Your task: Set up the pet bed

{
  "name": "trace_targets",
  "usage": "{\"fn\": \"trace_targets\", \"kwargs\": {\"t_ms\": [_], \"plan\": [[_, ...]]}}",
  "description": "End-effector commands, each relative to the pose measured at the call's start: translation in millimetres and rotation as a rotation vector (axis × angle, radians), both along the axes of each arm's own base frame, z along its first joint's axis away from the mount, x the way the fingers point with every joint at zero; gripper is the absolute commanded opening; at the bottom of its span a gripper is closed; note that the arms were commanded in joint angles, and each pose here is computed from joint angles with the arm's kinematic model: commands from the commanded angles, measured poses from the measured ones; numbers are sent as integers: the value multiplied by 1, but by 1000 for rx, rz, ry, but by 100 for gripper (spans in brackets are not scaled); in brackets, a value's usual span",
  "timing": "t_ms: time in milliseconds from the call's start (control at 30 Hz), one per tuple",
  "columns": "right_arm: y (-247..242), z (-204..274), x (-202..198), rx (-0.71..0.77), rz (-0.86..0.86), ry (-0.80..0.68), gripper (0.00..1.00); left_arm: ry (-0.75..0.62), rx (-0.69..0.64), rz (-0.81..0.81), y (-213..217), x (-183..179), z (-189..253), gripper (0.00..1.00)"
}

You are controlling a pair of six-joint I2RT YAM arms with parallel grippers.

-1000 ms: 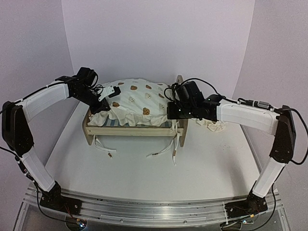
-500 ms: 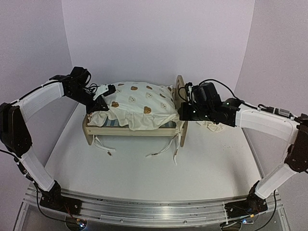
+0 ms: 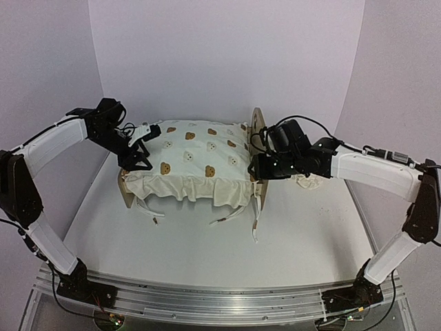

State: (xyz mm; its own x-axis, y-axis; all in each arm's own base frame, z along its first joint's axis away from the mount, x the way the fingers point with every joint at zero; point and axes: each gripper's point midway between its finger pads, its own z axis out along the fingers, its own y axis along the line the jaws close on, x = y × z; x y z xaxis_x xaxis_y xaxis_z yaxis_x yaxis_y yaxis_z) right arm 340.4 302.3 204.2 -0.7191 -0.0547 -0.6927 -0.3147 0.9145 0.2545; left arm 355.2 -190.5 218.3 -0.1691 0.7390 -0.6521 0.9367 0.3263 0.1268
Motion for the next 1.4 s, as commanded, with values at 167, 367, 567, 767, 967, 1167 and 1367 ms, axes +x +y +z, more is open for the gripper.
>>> {"fn": "trace_targets", "kwargs": {"t_ms": [167,367,567,767,967,1167,1367], "plan": [[-33,64,13,-107,-167,-157,79,-70,-119,511,66,57,63,72],[-58,42,33,-199,-273,-103,81,-48,-115,729,149,85,38,68],[-59,23,46,-224,-275,-66,79,-19,-25,769,180,88,-25,58],[-80,7,55,-232,-321,-20,78,14,-36,667,164,69,-71,57],[-117,21,50,-241,-383,-51,79,55,-97,463,117,38,-76,56],[-145,43,35,-246,-380,-92,81,41,-146,146,36,-20,-69,58],[-144,74,20,-197,-296,-141,80,5,-219,-55,-11,-59,-50,59]]}}
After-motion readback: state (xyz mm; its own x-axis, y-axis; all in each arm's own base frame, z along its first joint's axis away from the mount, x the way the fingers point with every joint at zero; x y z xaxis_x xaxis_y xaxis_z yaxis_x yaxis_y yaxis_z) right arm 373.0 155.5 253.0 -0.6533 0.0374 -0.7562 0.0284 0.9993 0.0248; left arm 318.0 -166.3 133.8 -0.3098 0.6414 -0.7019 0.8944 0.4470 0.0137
